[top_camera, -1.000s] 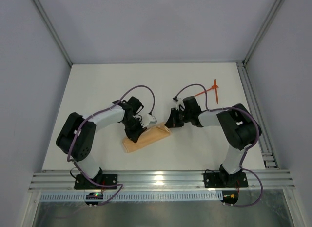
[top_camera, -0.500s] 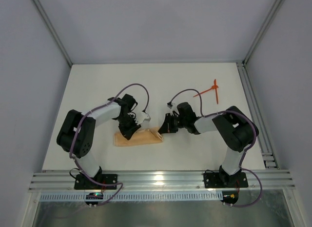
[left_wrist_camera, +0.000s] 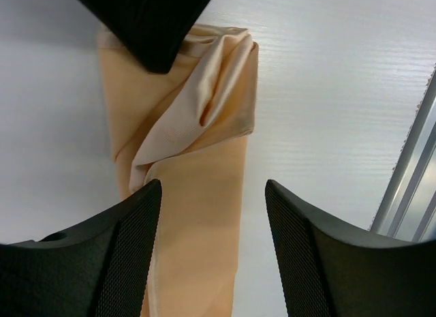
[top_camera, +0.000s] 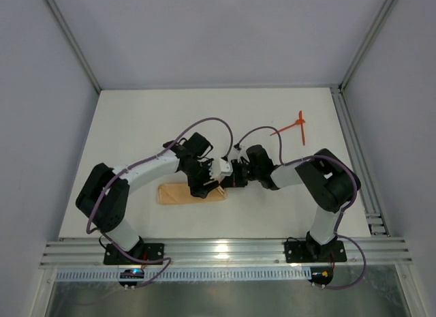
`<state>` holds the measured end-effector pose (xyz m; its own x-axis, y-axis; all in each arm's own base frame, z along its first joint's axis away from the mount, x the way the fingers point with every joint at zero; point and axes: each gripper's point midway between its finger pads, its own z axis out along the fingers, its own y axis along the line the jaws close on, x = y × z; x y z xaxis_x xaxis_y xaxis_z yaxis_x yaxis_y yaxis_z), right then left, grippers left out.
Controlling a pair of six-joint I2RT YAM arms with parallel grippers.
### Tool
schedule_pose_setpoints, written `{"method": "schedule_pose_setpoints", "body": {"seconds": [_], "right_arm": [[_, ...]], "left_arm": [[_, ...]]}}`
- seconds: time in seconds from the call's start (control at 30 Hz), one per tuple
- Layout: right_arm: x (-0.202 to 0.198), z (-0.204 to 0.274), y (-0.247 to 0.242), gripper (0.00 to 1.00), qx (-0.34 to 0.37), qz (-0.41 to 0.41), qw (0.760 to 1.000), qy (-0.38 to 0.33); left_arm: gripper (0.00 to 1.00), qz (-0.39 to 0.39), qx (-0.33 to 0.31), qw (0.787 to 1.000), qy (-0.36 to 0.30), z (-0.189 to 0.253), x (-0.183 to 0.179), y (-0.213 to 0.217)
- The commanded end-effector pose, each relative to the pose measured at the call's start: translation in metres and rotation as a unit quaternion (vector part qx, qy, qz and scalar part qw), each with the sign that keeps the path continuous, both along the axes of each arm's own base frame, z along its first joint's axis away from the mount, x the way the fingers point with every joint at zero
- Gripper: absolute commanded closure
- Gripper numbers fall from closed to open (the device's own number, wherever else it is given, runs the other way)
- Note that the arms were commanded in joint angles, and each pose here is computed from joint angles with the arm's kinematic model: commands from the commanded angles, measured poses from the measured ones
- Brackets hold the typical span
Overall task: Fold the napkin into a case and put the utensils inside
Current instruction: Fold the 2/3-rectangle-folded napkin at the center of the board.
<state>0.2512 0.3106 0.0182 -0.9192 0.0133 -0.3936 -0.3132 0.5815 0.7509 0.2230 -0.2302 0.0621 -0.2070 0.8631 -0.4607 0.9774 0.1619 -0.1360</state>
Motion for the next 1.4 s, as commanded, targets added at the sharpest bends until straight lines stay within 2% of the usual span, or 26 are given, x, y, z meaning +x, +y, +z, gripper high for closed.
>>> {"method": "schedule_pose_setpoints", "body": {"seconds": [0.0,0.03,0.17,0.23,0.33,0.37,0.53,0.63,0.67,0.73,0.77,0.83,0.87,0.93,0.97,1.0,1.17,1.3,1.37], "right_arm": [[-0.003,-0.030,-0.016,0.94,-0.051,-0.025,0.998,0.010],[-0.004,-0.030,-0.016,0.94,-0.051,-0.025,0.998,0.012],[-0.004,-0.031,-0.017,0.94,-0.056,-0.025,0.998,0.012],[-0.003,-0.031,-0.017,0.94,-0.057,-0.025,0.998,0.010],[-0.003,-0.032,-0.018,0.94,-0.058,-0.025,0.998,0.010],[-0.004,-0.033,-0.018,0.94,-0.059,-0.025,0.998,0.011],[-0.004,-0.033,-0.018,0.94,-0.058,-0.024,0.998,0.012],[-0.003,-0.033,-0.018,0.94,-0.059,-0.024,0.998,0.008],[-0.002,-0.032,-0.018,0.94,-0.058,-0.024,0.998,0.007],[-0.002,-0.032,-0.018,0.94,-0.058,-0.023,0.998,0.006],[-0.003,-0.033,-0.018,0.94,-0.059,-0.021,0.998,0.007],[-0.003,-0.035,-0.018,0.94,-0.061,-0.020,0.998,0.007],[-0.003,-0.035,-0.018,0.95,-0.060,-0.020,0.998,0.007],[-0.002,-0.035,-0.017,0.94,-0.058,-0.020,0.998,0.007],[-0.002,-0.034,-0.017,0.95,-0.058,-0.020,0.998,0.005],[-0.002,-0.034,-0.017,0.95,-0.059,-0.020,0.998,0.003],[0.001,-0.032,-0.017,0.94,-0.062,-0.019,0.998,-0.007],[0.001,-0.034,-0.017,0.94,-0.063,-0.017,0.998,-0.009],[0.002,-0.034,-0.016,0.95,-0.061,-0.016,0.998,-0.011]], "left_arm": [[0.35,-0.012,-0.030,0.997,-0.073,0.000,0.015,-0.015],[0.35,-0.001,-0.048,0.994,-0.101,0.002,0.028,-0.024],[0.34,0.012,-0.094,0.989,-0.113,0.016,0.039,-0.043],[0.36,0.005,-0.104,0.990,-0.099,0.017,0.035,-0.049],[0.44,-0.010,-0.109,0.992,-0.066,0.007,0.020,-0.049],[0.50,-0.014,-0.112,0.992,-0.057,0.005,0.016,-0.049],[0.51,-0.002,-0.118,0.992,-0.047,-0.002,0.017,-0.054],[0.65,-0.003,-0.118,0.992,-0.035,-0.002,0.013,-0.053],[0.74,-0.002,-0.115,0.993,-0.029,-0.003,0.011,-0.051],[0.83,-0.001,-0.116,0.993,-0.017,-0.002,0.006,-0.049],[0.90,0.011,-0.112,0.994,-0.004,-0.001,0.005,-0.044],[0.99,0.028,-0.096,0.995,0.001,0.002,0.011,-0.040],[1.00,0.044,-0.057,0.997,0.034,-0.009,0.004,-0.028],[1.00,0.069,-0.028,0.995,0.067,0.000,0.011,-0.028],[1.00,0.080,0.016,0.988,0.129,-0.011,-0.005,-0.016],[1.00,0.093,0.016,0.984,0.149,-0.007,-0.005,-0.019],[1.00,0.125,0.084,0.970,0.190,-0.029,-0.016,0.003],[1.00,0.138,0.103,0.953,0.248,-0.029,-0.031,0.004],[1.00,0.144,0.114,0.949,0.254,-0.031,-0.031,0.006]]}}
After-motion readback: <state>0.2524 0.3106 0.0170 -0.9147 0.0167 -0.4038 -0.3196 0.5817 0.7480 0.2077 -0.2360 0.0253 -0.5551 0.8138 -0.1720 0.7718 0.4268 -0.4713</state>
